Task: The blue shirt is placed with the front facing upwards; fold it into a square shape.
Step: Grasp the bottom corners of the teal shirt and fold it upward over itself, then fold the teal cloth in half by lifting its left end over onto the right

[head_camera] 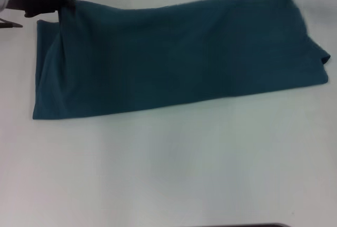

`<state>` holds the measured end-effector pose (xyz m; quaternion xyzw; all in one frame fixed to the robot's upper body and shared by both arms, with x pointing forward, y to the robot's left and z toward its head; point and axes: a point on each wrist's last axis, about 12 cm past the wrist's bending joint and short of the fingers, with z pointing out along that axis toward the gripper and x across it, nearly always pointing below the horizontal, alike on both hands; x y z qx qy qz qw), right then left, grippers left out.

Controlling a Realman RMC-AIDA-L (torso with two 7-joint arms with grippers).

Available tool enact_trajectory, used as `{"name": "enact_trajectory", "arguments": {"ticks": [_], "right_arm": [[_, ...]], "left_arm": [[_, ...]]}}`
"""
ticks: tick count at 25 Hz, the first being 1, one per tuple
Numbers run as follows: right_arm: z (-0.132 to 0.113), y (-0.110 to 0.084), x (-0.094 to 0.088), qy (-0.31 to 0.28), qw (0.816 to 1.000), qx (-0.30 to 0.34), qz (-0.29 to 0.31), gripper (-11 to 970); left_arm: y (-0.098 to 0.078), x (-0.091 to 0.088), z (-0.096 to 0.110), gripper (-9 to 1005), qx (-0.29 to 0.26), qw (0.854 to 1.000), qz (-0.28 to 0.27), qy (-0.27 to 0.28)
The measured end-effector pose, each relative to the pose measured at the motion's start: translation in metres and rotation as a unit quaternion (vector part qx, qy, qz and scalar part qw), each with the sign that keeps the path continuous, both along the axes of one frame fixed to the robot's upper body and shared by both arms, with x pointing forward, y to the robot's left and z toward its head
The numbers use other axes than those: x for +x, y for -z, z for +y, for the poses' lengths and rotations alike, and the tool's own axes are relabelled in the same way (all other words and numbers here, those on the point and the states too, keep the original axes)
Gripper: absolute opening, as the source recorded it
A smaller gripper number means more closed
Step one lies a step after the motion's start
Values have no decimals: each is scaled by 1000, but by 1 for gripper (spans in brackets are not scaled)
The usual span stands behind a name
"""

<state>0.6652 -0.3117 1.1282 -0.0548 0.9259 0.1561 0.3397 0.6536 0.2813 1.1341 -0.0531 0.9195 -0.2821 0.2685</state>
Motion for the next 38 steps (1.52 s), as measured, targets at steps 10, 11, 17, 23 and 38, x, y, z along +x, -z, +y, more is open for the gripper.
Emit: {"name": "enact_trajectory", "arguments": {"ticks": [10, 11, 17, 23, 38], "right_arm": [[-4, -7, 5, 17, 999, -28, 14, 234], [-6, -9, 5, 18, 1000, -21, 15, 305], [-10, -18, 2, 0, 1000, 16, 12, 560], [-10, -30, -11, -56, 992, 110, -2, 697], [-55, -22, -115, -174, 927, 324, -66, 947]], "left_arm": [[6, -3, 18, 181, 11, 999, 8, -49], [6, -3, 19, 226, 12, 999, 7, -51], [2, -5, 20, 467, 12, 999, -7, -52], [1, -6, 18, 591, 4, 999, -5, -46], [-18, -77, 61, 591, -233, 970, -63, 41]]}}
